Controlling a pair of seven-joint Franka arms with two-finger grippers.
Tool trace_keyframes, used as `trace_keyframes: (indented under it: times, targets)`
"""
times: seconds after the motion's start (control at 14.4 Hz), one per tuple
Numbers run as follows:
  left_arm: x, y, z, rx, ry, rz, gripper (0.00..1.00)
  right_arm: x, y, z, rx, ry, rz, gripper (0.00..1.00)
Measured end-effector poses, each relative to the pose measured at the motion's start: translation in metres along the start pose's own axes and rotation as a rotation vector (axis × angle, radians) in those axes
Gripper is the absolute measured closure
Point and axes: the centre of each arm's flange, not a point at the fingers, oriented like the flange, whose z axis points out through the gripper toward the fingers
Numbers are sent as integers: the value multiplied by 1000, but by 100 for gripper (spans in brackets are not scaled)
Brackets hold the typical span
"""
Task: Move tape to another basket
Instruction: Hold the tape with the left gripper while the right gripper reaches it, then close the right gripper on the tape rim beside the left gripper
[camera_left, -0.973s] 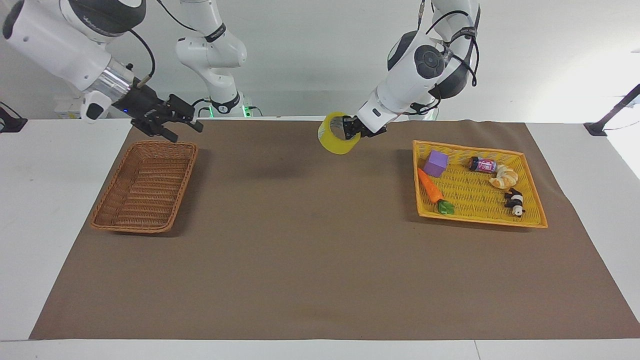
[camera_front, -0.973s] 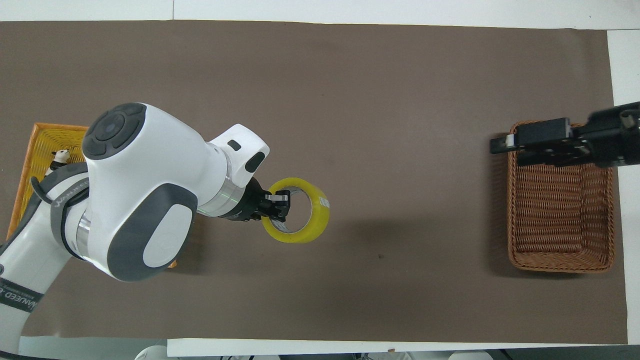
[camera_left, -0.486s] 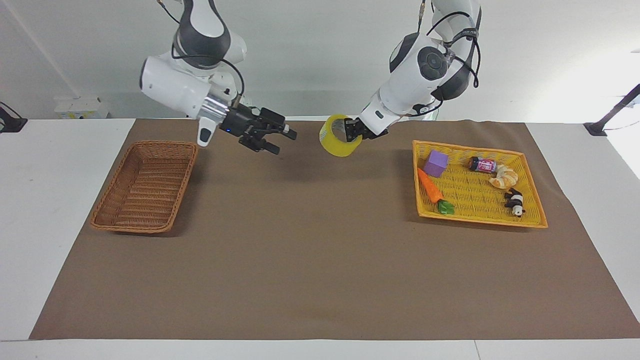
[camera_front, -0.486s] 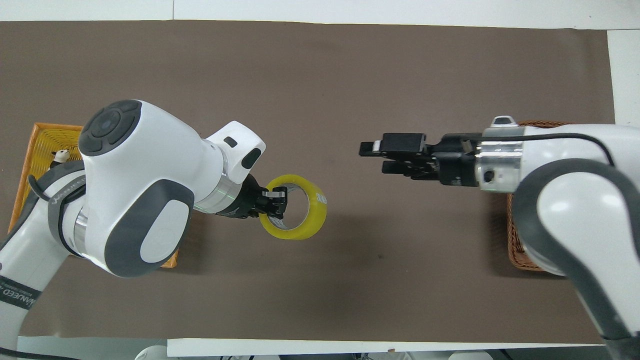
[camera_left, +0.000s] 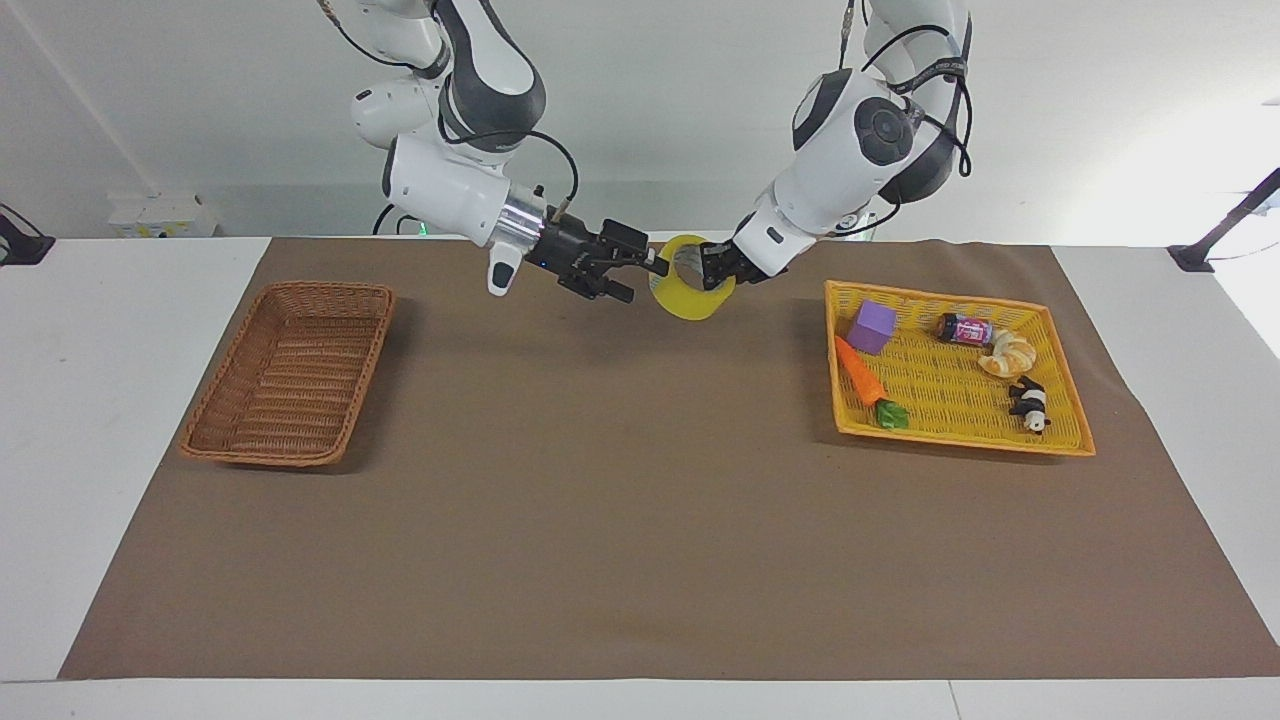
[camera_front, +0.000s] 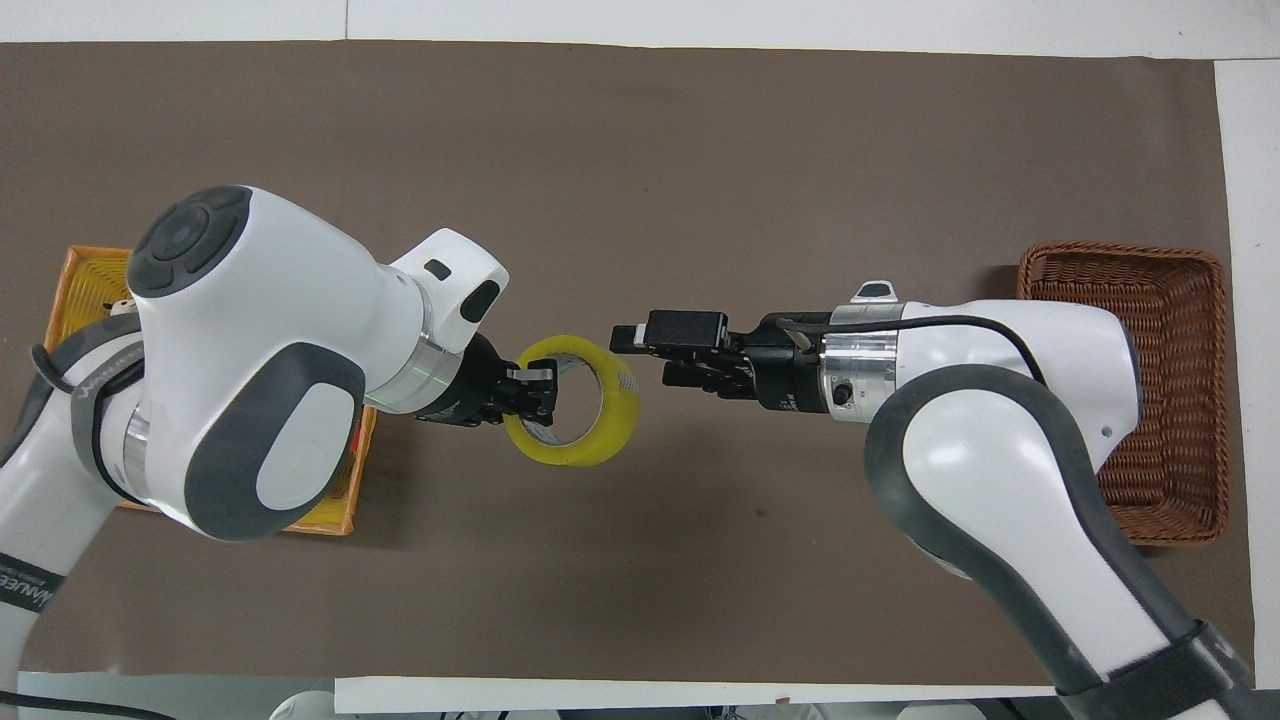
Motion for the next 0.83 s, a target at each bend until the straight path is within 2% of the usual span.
trace_keyframes:
  times: [0.35, 0.83]
  targets:
    - [15, -17, -21, -21, 26, -18, 78, -22, -2, 29, -3, 22, -4, 0]
    - [17, -18, -20, -34, 21, -20, 78, -21, -2, 29, 1, 31, 1, 0]
